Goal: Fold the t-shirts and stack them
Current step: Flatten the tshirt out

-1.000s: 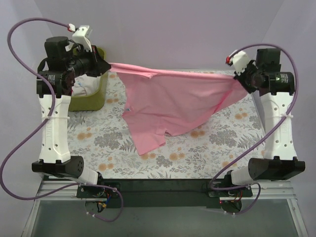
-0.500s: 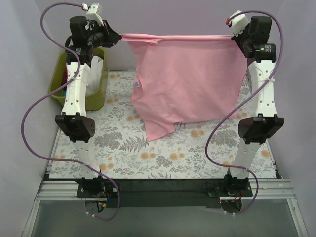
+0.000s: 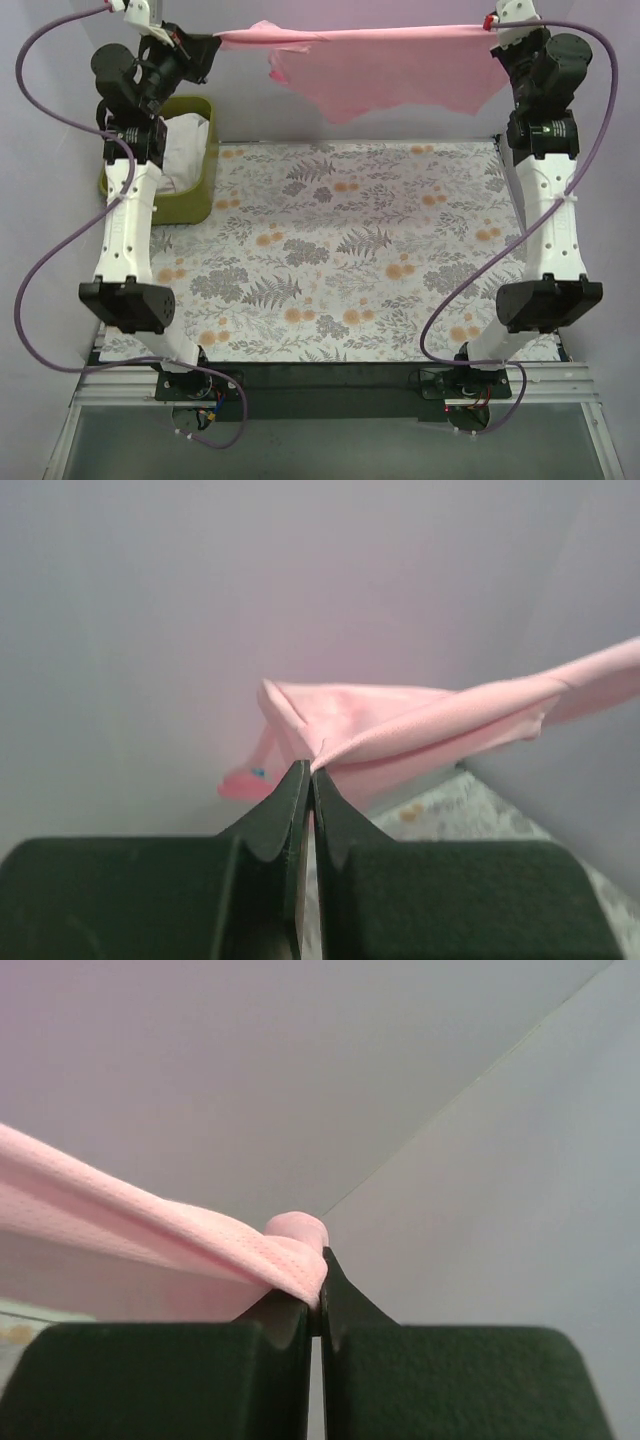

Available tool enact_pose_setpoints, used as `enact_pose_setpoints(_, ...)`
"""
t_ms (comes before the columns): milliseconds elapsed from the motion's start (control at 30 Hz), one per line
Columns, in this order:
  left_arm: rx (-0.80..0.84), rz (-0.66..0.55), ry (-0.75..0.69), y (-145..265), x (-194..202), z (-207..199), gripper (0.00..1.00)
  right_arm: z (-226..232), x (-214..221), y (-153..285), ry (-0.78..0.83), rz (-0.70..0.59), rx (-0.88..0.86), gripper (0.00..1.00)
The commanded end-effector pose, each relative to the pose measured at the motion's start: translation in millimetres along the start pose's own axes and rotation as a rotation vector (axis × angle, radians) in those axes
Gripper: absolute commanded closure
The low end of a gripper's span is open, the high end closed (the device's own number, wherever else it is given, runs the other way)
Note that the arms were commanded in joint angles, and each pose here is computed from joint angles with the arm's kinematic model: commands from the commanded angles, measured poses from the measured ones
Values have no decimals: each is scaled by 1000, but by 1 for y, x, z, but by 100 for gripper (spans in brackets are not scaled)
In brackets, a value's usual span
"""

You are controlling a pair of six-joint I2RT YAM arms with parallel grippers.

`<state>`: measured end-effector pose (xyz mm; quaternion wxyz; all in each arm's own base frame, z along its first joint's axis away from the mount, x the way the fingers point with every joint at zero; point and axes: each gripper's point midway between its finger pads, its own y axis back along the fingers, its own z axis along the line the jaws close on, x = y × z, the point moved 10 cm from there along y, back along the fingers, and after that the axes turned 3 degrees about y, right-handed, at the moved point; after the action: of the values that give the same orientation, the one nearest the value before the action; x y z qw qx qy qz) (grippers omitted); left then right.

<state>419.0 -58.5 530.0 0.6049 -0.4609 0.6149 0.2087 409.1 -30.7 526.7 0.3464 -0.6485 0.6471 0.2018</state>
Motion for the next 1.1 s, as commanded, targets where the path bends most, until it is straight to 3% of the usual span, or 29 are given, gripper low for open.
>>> enact_pose_setpoints(0,-102,137,-56,54,27,15,100,20,39,18,11,51,-99,99)
enact_pose_setpoints(33,-104,158,-74,77,28,2,100,36,48,24,26,59,-191,99)
enact_pose_setpoints(67,-145,340,-44,100,86,15,100,57,58,31,51,58,-305,99)
enact_pose_setpoints(133,-186,494,-36,138,117,8,100,108,94,60,103,113,-566,99)
enact_pose_setpoints(167,-204,627,-23,160,154,14,100,130,101,73,125,117,-660,99)
enact_pose_setpoints(300,-174,950,81,218,214,3,100,190,157,134,252,235,-920,99)
enact_pose_setpoints(433,-149,1184,202,254,248,-6,100,218,195,172,320,368,-1108,99)
enact_pose_setpoints(633,-47,1375,240,289,250,-23,100,224,205,196,340,468,-1298,96)
enact_pose_setpoints(667,18,1408,251,296,247,-29,100,222,206,214,355,515,-1412,90)
enact_pose_setpoints(700,54,1447,247,303,242,-33,68,217,205,225,357,545,-1463,73)
enact_pose_setpoints(733,98,1521,271,318,234,-42,56,211,204,234,354,563,-1493,63)
enact_pose_setpoints(767,155,1529,205,325,230,-42,37,205,202,241,365,542,-1534,47)
enact_pose_setpoints(800,126,1545,133,331,225,-40,29,193,194,259,351,555,-1579,4)
enact_pose_setpoints(833,121,1494,37,337,213,-47,20,185,189,263,344,537,-1576,2)
enact_pose_setpoints(933,171,1398,-126,341,195,-53,17,167,165,277,316,448,-1565,2)
enact_pose_setpoints(1000,183,1385,-93,333,195,-52,19,165,161,276,288,440,-1552,3)
enact_pose_setpoints(1067,214,1390,23,318,208,-44,25,178,168,265,215,496,-1564,11)
